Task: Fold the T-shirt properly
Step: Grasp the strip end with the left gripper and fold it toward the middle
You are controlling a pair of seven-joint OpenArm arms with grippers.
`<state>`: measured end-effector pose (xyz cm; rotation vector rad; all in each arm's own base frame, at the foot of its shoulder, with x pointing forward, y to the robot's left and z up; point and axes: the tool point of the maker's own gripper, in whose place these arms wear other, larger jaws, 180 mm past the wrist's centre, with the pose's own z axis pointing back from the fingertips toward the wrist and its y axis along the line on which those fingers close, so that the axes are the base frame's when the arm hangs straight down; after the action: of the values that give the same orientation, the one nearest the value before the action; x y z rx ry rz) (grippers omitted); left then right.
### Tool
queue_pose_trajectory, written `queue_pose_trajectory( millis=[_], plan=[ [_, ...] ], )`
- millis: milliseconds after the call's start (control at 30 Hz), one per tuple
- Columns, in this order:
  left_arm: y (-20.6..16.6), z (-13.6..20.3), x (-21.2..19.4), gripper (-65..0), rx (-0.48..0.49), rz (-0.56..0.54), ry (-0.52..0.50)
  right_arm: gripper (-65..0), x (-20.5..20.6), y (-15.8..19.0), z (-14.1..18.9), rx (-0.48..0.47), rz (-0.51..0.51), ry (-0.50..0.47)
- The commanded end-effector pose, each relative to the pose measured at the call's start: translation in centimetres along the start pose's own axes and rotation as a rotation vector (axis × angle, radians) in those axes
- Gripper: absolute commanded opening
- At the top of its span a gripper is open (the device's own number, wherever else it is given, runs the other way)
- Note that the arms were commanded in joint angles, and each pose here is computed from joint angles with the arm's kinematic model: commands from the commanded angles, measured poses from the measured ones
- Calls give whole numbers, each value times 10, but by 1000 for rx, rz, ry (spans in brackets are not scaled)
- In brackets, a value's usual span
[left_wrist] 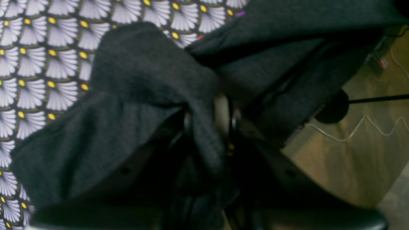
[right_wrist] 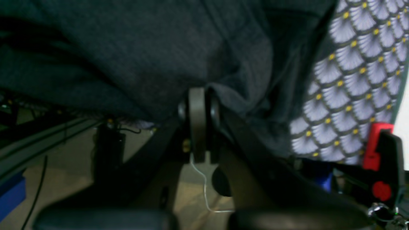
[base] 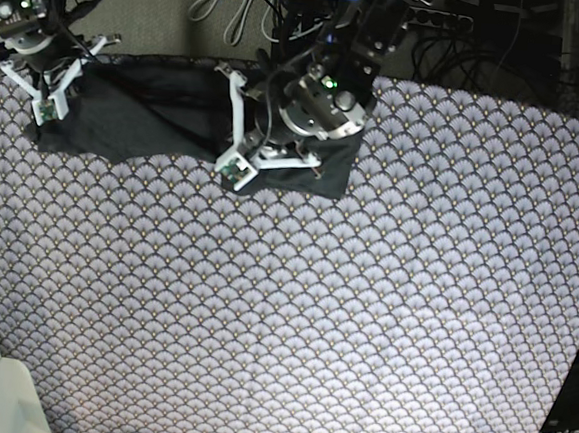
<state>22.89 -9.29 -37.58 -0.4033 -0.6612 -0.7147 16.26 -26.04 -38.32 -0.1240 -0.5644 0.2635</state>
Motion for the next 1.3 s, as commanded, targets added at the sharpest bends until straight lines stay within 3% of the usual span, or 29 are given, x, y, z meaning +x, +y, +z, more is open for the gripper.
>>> queue_pose_trajectory(
  millis=[0, 100, 267, 867, 967, 1167, 1267],
  plan=[
    [0, 3, 17, -645, 10, 29, -57, -650, 7, -4, 3, -11, 6, -28],
    [12, 3, 21, -645, 75, 131, -66, -650, 7, -4, 4, -11, 8, -26],
    [6, 2, 33, -645, 117, 199, -86, -650, 6, -4, 4, -10, 8, -23],
    [-13, -7, 36, -626, 64, 174, -65, -650, 4, -3, 4, -9, 8, -19],
    [-13, -7, 36, -526, 64, 174, -65, -650, 4, -3, 4, -9, 8, -17],
    [-14, -3, 42, -125, 60, 171, -91, -650, 4, -3, 4, -9, 8, -17],
    [-12, 7, 54, -61, 65, 170, -138, -650, 4, -3, 4, -9, 8, -17]
  ],
)
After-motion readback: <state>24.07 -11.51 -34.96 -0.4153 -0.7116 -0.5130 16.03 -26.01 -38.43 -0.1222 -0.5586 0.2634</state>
